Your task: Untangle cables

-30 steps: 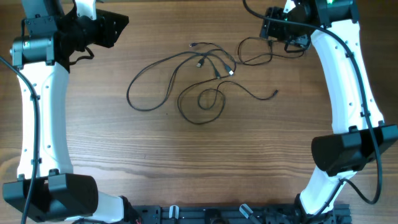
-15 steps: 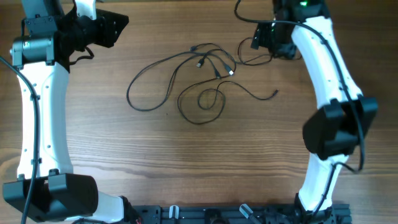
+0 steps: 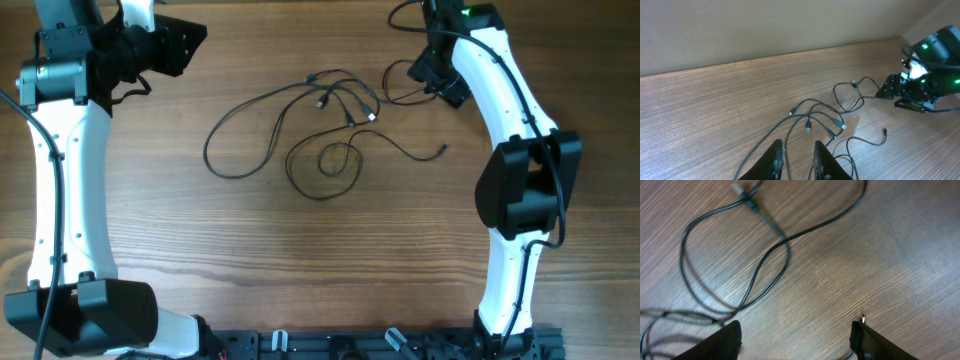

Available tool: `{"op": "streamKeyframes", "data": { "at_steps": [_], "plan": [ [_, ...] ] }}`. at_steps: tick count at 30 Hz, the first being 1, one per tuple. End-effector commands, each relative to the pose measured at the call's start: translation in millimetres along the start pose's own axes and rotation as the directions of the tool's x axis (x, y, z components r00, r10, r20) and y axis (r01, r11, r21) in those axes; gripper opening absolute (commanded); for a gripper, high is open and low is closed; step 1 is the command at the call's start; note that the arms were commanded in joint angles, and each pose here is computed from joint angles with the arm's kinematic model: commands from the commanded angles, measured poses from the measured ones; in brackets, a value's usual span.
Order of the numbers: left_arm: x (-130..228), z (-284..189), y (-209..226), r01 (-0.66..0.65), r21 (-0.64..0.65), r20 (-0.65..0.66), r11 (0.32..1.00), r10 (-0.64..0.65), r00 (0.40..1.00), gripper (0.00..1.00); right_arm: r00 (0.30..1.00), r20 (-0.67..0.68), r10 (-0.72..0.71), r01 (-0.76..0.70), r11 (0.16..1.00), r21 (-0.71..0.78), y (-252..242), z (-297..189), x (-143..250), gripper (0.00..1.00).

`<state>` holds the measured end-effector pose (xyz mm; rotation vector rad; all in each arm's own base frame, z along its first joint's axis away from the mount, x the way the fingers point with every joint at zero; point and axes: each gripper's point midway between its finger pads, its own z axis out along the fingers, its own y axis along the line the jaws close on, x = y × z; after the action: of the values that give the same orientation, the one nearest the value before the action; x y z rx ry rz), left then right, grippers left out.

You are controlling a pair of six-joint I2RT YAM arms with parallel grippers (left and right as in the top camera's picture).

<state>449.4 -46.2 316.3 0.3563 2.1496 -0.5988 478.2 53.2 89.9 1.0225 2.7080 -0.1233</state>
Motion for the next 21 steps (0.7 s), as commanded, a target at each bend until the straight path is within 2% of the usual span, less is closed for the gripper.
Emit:
{"op": "streamKeyframes", "data": {
  "at_steps": [1, 12, 21],
  "plan": [
    [2, 5, -1, -0.005, 0.006, -0.008, 1.000, 0.005, 1.000, 0.22, 0.993, 0.015, 0.115, -0.116, 0.989, 0.088, -11, 21, 3, 0.72],
    [0, 4, -6, -0.012, 0.039, 0.002, 0.999, 0.012, 1.000, 0.21, 0.991, -0.021, 0.136, -0.132, 0.983, 0.128, -10, 55, 13, 0.71],
    [-1, 4, -9, -0.014, 0.052, 0.007, 0.999, 0.013, 1.000, 0.21, 0.994, -0.016, 0.109, -0.109, 0.994, 0.023, 17, 75, 6, 0.72]
  ]
}}
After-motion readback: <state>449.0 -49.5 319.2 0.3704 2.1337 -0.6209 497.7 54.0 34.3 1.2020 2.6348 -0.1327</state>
